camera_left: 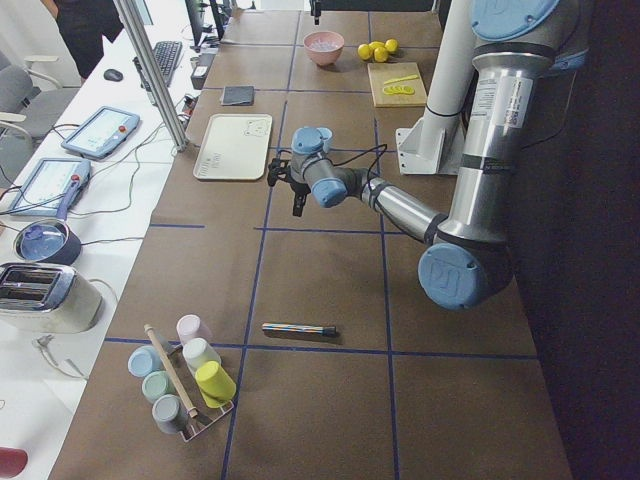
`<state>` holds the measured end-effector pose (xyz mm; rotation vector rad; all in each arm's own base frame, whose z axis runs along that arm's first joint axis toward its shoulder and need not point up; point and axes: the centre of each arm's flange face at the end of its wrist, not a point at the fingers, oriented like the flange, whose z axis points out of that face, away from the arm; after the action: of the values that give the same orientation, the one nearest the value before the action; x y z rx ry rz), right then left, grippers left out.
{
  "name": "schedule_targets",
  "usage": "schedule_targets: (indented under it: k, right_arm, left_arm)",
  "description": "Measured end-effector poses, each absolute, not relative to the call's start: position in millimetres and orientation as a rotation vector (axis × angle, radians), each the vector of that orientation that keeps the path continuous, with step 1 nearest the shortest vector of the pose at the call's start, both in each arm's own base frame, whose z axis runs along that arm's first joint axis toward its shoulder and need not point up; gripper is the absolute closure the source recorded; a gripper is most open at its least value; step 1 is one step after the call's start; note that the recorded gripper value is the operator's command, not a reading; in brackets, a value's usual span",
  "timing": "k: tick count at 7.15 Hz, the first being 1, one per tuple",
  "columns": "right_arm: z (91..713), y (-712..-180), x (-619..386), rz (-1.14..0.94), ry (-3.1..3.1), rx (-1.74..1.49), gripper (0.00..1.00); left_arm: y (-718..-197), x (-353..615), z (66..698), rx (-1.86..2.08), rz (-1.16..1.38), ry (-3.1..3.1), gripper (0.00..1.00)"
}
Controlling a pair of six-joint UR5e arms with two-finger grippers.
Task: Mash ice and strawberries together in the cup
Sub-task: 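Open the left gripper to drop the strawberry into the cup, then move the left gripper back and grasp the steel muddler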
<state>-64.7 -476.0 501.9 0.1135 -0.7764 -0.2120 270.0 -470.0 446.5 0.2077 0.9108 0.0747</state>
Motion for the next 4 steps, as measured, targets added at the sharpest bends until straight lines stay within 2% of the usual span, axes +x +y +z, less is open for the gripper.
schedule_targets:
  k: [3, 4]
  right_arm:
    - [501, -477, -65, -0.211, -0.775, 0.113, 0.0]
    - [500, -478, -65, -0.212, -0.775, 0.114, 0.0]
  left_arm:
    - [-491, 185, 563, 0.16, 0.031, 0.771, 0.16]
    - [-497, 166, 592, 0.151, 0.038, 0.74, 0.09]
